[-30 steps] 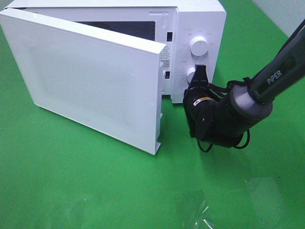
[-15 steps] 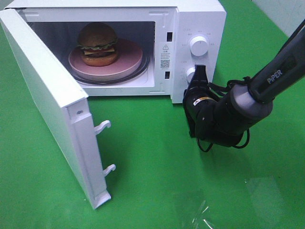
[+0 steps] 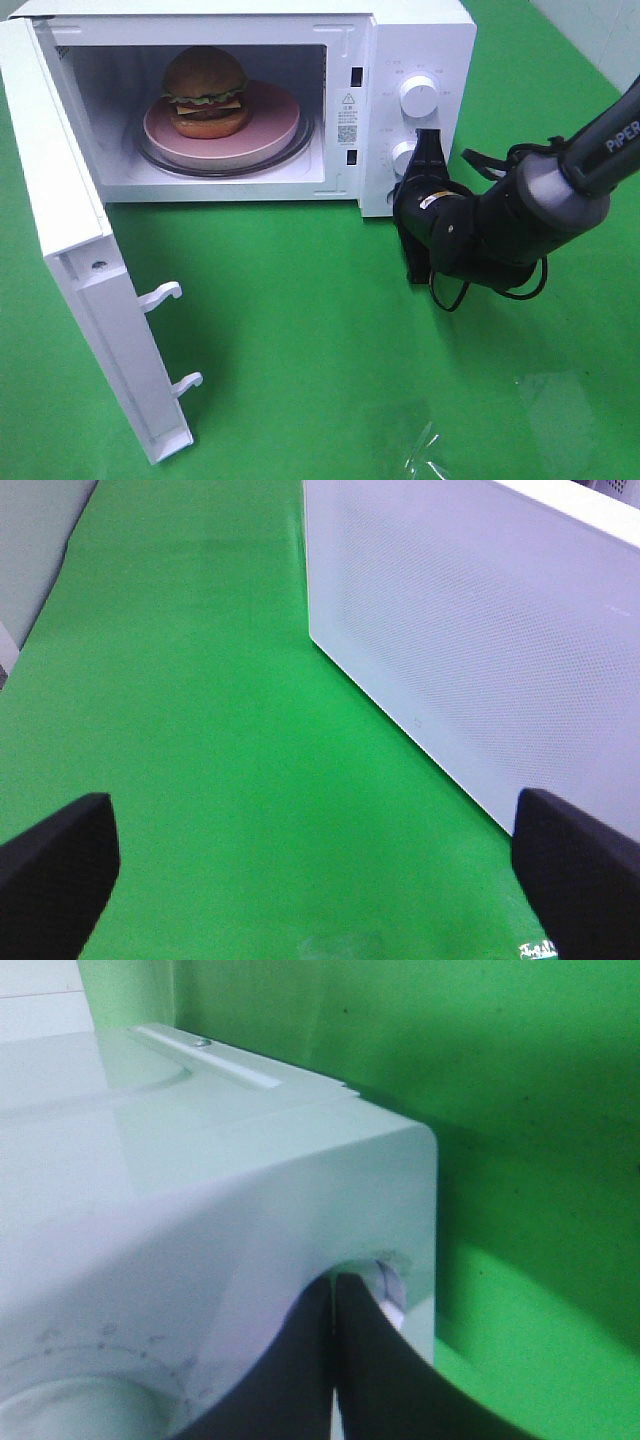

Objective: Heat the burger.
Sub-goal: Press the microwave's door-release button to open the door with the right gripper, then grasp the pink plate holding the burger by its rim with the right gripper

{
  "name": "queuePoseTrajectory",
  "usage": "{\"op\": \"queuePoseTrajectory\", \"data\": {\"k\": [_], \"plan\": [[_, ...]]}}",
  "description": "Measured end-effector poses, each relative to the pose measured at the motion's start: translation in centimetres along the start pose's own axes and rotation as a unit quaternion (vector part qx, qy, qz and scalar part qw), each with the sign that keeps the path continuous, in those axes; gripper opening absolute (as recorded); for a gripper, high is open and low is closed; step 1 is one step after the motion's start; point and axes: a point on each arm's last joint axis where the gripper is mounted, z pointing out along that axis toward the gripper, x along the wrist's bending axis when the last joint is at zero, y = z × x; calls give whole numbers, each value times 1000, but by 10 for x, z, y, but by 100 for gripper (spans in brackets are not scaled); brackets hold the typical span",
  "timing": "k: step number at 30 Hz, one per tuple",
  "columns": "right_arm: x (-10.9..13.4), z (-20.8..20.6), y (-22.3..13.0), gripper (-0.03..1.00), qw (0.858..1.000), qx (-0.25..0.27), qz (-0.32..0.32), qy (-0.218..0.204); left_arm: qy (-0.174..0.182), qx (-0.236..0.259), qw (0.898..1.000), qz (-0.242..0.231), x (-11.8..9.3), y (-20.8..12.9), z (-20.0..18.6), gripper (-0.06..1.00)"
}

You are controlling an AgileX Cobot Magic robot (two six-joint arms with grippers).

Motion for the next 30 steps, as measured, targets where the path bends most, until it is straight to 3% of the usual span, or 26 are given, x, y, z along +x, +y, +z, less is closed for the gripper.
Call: {"op": "queuePoseTrajectory", "data": {"k": [9, 17, 23, 26, 28, 30], "plan": [[10, -16, 7, 0, 1000, 11, -6, -9, 0, 0, 1000, 0, 0, 0, 0, 99], [13, -34, 6, 0, 995, 52, -60, -56, 0, 0, 1000, 0, 0, 0, 0, 99], [29, -56, 4, 0, 978, 93, -167, -86, 0, 0, 1000, 0, 0, 0, 0, 99], [32, -59, 3, 0, 974, 101, -184, -90, 0, 0, 1000, 0, 0, 0, 0, 99], [36, -65, 2, 0, 965, 115, -215, -96, 0, 0, 1000, 0, 0, 0, 0, 99], [46, -76, 0, 0, 945, 142, -279, -95, 0, 0, 1000, 0, 0, 0, 0, 99]]}}
